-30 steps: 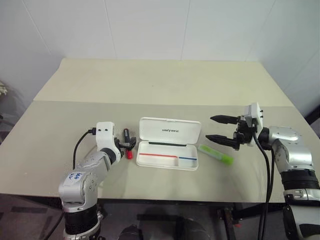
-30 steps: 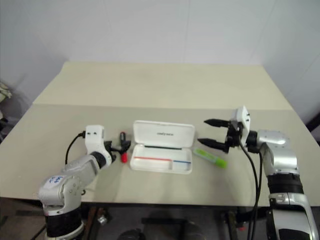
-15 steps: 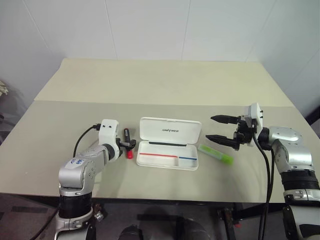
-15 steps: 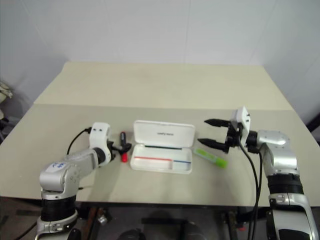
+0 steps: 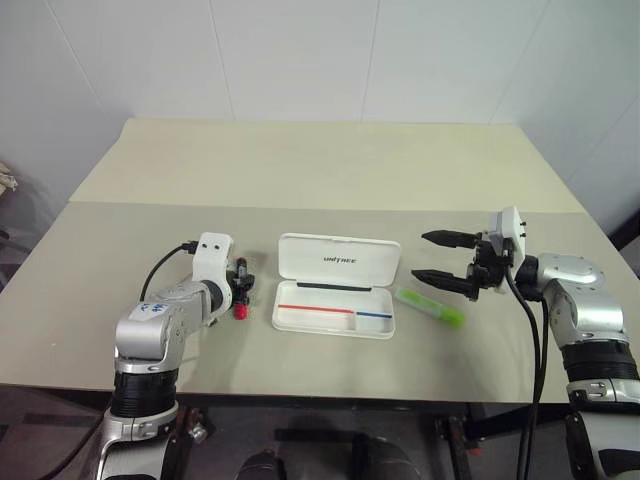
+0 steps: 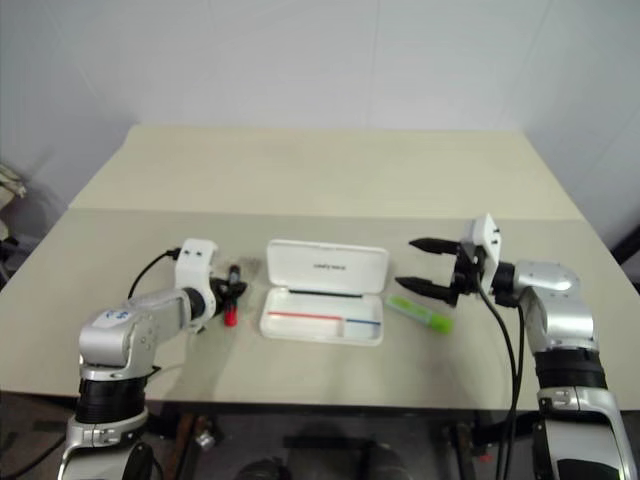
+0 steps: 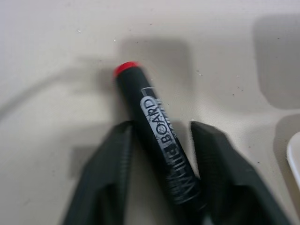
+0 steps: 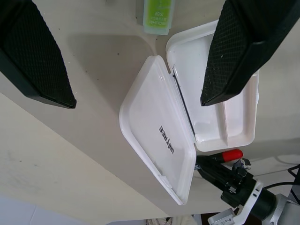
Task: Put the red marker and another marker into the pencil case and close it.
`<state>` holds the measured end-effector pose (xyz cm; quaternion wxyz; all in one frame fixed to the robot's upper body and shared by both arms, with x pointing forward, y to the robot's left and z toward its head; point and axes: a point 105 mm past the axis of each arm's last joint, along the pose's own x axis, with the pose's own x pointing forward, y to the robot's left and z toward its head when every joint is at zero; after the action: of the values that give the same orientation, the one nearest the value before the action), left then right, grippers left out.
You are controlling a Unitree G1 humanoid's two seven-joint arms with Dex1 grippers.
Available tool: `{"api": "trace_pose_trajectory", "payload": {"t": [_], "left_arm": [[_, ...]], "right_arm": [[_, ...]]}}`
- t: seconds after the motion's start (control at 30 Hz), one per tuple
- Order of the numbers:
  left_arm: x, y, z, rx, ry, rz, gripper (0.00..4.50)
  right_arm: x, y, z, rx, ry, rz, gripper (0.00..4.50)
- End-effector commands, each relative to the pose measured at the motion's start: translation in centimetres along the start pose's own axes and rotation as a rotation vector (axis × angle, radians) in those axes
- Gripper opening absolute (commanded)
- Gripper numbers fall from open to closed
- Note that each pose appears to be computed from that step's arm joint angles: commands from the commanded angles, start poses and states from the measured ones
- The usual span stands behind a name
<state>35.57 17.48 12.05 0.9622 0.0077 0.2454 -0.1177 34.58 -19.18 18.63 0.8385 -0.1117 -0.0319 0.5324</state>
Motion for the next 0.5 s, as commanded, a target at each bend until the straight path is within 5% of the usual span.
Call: {"api": "trace_pose_trajectory", "payload": {"t": [0.03,0.3,0.5], "left_arm": [[0.3,0.6,-0.5,0.012,0.027,0.024,0.71],[-0.6,2.1,2.7,0.068,-0.095,0.062,0.58],[-3.7,4.4,8.1,0.161,-0.264,0.064,0.58]], "right_arm": [[-0.6,-0.4,1.0,-0.045,-0.03,-0.027,4.5],[-0.7,-0.5,0.8,-0.049,-0.037,-0.038,4.5],[-1.3,-0.6,0.6,-0.053,-0.028,-0.044,4.5]]}}
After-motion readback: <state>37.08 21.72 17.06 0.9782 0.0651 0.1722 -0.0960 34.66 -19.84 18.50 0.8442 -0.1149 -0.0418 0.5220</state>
